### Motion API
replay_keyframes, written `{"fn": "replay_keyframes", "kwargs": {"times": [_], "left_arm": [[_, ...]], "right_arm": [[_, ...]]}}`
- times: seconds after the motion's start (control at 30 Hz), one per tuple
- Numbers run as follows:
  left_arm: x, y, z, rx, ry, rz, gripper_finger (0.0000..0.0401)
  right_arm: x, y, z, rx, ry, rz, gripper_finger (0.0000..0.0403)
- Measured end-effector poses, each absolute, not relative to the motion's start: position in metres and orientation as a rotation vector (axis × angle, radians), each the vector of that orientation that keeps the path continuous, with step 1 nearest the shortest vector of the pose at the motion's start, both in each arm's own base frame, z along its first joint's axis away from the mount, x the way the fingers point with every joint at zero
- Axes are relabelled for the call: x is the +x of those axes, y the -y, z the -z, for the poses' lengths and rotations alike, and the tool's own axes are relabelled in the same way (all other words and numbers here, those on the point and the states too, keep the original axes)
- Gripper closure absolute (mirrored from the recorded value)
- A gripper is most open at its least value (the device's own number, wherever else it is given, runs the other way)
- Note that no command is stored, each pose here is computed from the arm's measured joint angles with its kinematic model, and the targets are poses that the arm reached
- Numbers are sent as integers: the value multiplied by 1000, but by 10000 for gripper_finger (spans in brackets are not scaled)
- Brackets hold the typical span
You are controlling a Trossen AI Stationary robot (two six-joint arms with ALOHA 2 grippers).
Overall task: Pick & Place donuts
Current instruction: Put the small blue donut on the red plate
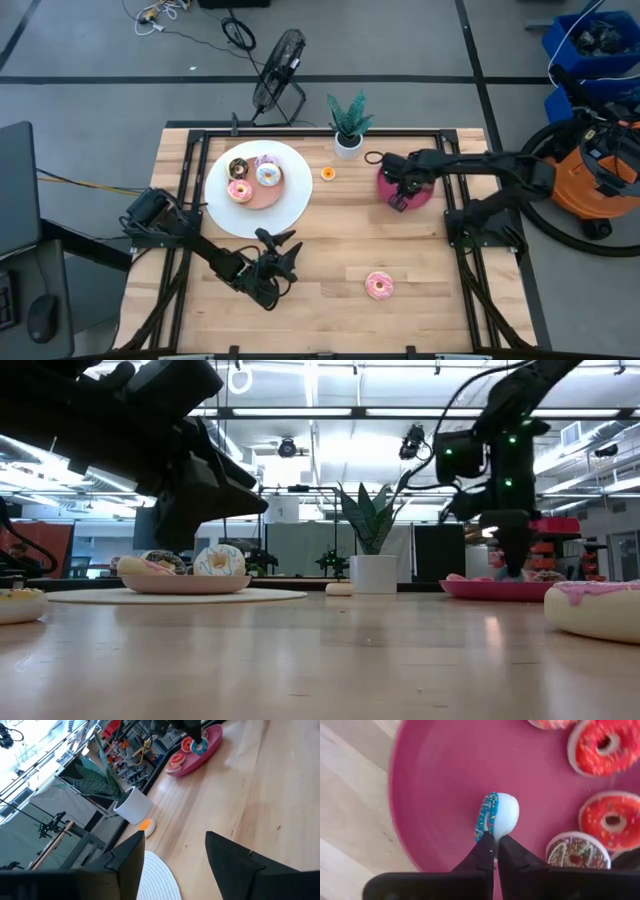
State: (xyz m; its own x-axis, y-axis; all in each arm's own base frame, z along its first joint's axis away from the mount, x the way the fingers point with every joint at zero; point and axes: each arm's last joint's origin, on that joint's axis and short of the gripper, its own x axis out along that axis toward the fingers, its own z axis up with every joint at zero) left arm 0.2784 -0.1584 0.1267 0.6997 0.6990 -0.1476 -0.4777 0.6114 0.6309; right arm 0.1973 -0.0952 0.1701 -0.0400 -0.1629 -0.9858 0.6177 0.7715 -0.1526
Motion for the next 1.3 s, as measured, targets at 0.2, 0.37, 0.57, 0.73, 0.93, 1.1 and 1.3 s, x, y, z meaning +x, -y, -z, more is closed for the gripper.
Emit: {"fn": "replay_keyframes", "kwargs": {"times": [0.2, 0.37, 0.57, 0.73, 0.93, 1.1, 1.3], "left_arm": [[278, 158, -127, 597, -405, -700, 190], [278, 158, -127, 597, -405, -698, 190], [278, 159, -126, 593, -411, -677, 190], [279, 160, -125, 571, -416, -645, 190], [279, 159, -125, 560, -412, -648, 190], [279, 159, -125, 559, -412, -648, 190], [279, 159, -125, 553, -410, -649, 190]], "right_arm": [[229, 95, -190, 120, -1502, 530, 397], [244, 91, -196, -301, -1584, 245, 397], [250, 87, -182, -770, -1700, -225, 397], [259, 92, -169, -1003, -1774, -297, 396], [263, 92, -159, -1094, -1789, -424, 392], [265, 92, -159, -1146, -1757, -507, 391], [270, 95, -159, -1132, -1717, -419, 388]]}}
